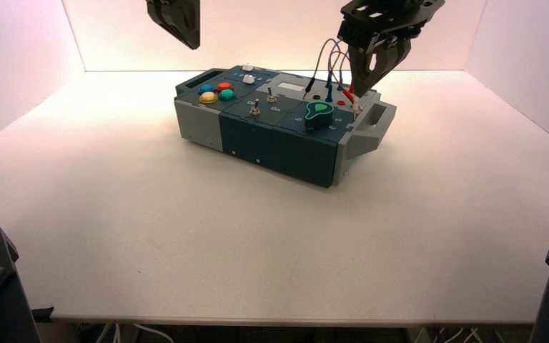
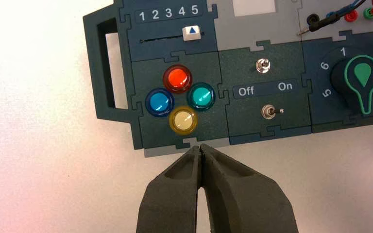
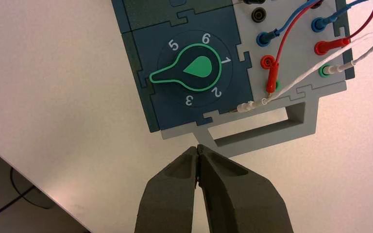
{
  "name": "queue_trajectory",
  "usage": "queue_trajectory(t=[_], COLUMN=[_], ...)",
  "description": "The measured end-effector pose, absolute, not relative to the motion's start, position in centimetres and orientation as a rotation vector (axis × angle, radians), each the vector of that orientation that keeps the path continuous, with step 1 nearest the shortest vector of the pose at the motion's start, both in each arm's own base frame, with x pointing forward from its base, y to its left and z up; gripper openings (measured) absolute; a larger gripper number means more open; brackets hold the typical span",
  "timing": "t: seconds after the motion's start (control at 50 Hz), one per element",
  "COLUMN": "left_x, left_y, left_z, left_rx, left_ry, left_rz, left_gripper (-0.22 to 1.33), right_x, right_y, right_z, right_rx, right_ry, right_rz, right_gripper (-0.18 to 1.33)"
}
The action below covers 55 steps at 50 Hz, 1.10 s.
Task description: View the box from the top.
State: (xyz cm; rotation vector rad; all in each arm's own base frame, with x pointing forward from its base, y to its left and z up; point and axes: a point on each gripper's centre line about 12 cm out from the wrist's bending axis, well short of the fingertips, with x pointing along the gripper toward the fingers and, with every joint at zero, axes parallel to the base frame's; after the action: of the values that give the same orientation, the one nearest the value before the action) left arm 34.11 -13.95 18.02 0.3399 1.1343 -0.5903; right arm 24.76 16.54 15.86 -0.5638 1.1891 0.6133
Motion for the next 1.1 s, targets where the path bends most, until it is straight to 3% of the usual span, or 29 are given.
queue_trajectory(t=[0.68, 0.9, 1.1], left_x=[34.0, 34.0, 34.7], left_y=[-13.9, -14.0, -14.5], left_z=[18.6, 20.2, 22.1], left_rx=[0.339, 0.344, 0.373], left_ry=[1.12, 1.124, 1.171], left_rz=[-0.59, -0.608, -0.655], left_gripper=[-0.16, -0.16, -0.16], right_x=[24.5, 25.3, 27.8], right_y=[16.4, 16.6, 15.1], right_z=[15.9, 17.5, 19.5], right_rx=[-0.552, -0.532, -0.458], right_ry=[1.217, 1.204, 1.196], right_rz=[0.611, 0.603, 0.532], right_gripper=[-0.14, -0.14, -0.13])
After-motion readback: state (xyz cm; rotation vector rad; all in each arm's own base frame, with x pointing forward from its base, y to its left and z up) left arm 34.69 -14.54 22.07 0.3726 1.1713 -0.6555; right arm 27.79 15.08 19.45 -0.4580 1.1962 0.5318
